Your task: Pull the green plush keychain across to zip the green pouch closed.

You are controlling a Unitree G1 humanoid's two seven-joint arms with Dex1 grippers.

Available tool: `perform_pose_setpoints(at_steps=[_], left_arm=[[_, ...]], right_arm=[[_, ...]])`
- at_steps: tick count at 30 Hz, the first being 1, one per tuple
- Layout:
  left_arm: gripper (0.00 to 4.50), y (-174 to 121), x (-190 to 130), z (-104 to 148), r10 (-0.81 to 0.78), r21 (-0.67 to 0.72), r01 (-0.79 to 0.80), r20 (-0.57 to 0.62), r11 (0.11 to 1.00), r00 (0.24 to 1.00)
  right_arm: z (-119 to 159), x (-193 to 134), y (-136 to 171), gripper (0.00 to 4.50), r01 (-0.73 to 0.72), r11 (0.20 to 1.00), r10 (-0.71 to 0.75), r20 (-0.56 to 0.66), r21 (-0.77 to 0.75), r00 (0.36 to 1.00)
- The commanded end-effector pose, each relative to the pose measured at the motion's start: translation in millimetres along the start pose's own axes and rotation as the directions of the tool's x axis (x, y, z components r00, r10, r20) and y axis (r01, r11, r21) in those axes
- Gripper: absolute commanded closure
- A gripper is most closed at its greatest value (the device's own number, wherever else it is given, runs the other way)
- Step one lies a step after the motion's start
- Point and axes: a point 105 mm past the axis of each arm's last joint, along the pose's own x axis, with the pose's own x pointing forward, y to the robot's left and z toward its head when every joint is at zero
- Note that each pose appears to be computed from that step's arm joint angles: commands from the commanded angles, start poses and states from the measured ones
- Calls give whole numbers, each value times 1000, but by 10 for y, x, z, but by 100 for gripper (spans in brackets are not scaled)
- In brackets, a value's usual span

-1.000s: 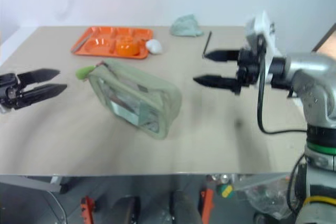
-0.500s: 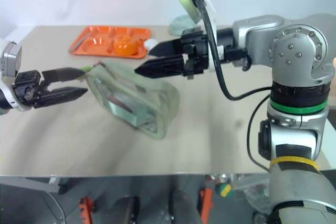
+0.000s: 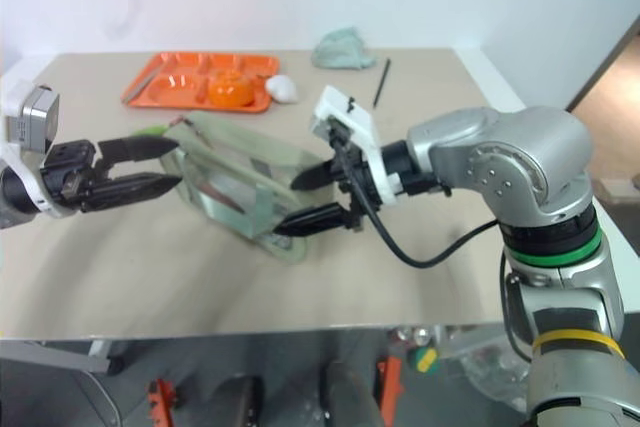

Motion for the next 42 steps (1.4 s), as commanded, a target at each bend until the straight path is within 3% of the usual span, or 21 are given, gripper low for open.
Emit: perform_pose_setpoints(at_steps=[1, 4, 9, 14, 25, 26, 31, 38, 42], left_arm=[[57, -28, 15, 90, -11, 32, 10, 8, 999, 1000], [57, -22, 24, 75, -10, 27, 9, 9, 1000, 1000], [57, -7, 13, 78, 0, 25, 0, 12, 1000, 1000], [57, -19, -10, 109, 5, 22, -6, 21, 1000, 1000], [57, -51, -16, 127, 8, 20, -9, 24, 1000, 1000], [46, -51, -13, 123, 9, 19, -10, 23, 1000, 1000], [46, -19, -39, 88, 30, 12, -31, 22, 999, 999], [46, 0, -69, 75, 52, 6, -52, 29, 999, 998], [46, 24, -112, 95, 72, 8, -73, 40, 997, 997]], right_arm=[[309, -173, 8, 0, 22, 997, -16, 83, -72, 996], [325, -146, 41, 0, 5, 996, 2, 81, -87, 997], [41, 138, 106, 0, -26, 995, 26, -4, -98, 1000], [-119, 302, -17, 0, 50, 985, -61, -63, -167, 996], [64, 308, -165, 0, 99, 969, -103, -7, -226, 995], [60, 321, -167, 47, 98, 969, -102, -7, -226, 995], [67, 321, -171, 190, 99, 965, -103, -4, -243, 995], [-13, 282, -153, 433, 70, 961, -83, -38, -269, 996], [-48, 264, -125, 445, 46, 958, -64, -53, -284, 997]])
